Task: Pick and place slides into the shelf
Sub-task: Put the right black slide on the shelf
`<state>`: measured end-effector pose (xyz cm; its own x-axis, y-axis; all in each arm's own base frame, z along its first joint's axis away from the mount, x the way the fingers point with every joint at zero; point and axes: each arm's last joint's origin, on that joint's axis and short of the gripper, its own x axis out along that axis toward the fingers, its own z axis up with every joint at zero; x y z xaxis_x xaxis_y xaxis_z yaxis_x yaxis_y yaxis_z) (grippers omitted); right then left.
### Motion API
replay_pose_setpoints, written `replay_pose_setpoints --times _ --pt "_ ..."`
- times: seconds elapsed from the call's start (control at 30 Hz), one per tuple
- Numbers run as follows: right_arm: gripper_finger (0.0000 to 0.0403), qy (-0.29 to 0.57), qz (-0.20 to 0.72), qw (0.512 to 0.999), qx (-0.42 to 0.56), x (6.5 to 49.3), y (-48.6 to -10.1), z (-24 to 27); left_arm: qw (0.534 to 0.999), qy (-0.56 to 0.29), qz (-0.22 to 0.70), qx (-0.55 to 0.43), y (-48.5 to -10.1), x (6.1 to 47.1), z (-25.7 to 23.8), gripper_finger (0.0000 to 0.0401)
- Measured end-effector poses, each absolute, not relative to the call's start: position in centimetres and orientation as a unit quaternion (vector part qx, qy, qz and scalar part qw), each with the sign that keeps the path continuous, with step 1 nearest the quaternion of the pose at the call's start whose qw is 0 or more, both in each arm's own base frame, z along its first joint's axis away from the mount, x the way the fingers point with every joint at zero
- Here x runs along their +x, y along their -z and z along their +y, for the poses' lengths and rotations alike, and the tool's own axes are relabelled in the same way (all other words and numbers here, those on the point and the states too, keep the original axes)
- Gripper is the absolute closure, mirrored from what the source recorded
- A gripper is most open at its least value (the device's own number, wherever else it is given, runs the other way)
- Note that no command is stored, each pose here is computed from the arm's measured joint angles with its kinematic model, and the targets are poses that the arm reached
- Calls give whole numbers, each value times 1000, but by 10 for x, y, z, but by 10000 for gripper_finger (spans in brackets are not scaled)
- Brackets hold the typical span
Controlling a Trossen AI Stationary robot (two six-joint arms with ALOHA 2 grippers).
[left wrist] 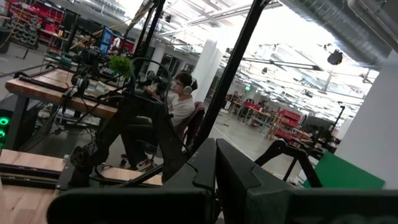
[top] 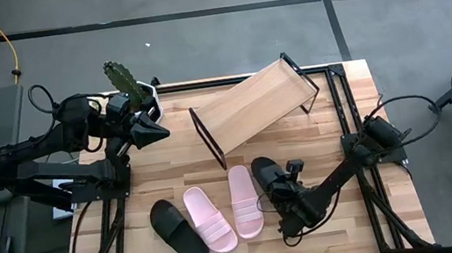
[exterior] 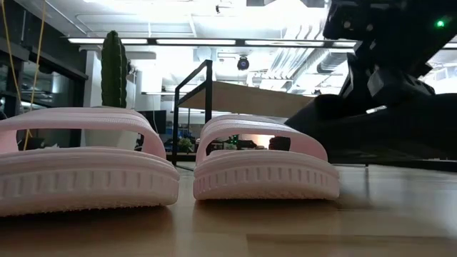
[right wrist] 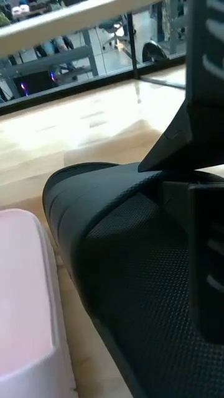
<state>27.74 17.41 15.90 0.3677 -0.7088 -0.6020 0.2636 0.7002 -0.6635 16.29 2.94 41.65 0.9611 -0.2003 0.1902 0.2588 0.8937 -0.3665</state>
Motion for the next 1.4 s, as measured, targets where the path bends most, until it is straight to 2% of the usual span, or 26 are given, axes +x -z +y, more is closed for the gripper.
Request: replay_pose_setpoints --times 0.5,1.07,1.4 --pt "402 340 487 761 -263 262 -174 163 970 118 -73 -198 -416 163 29 400" --pt "402 320 462 787 -254 239 -224 157 970 118 -74 -198 -416 163 29 400" --pt "402 322 465 779 -270 227 -242 147 970 118 -74 -198 -416 163 29 400"
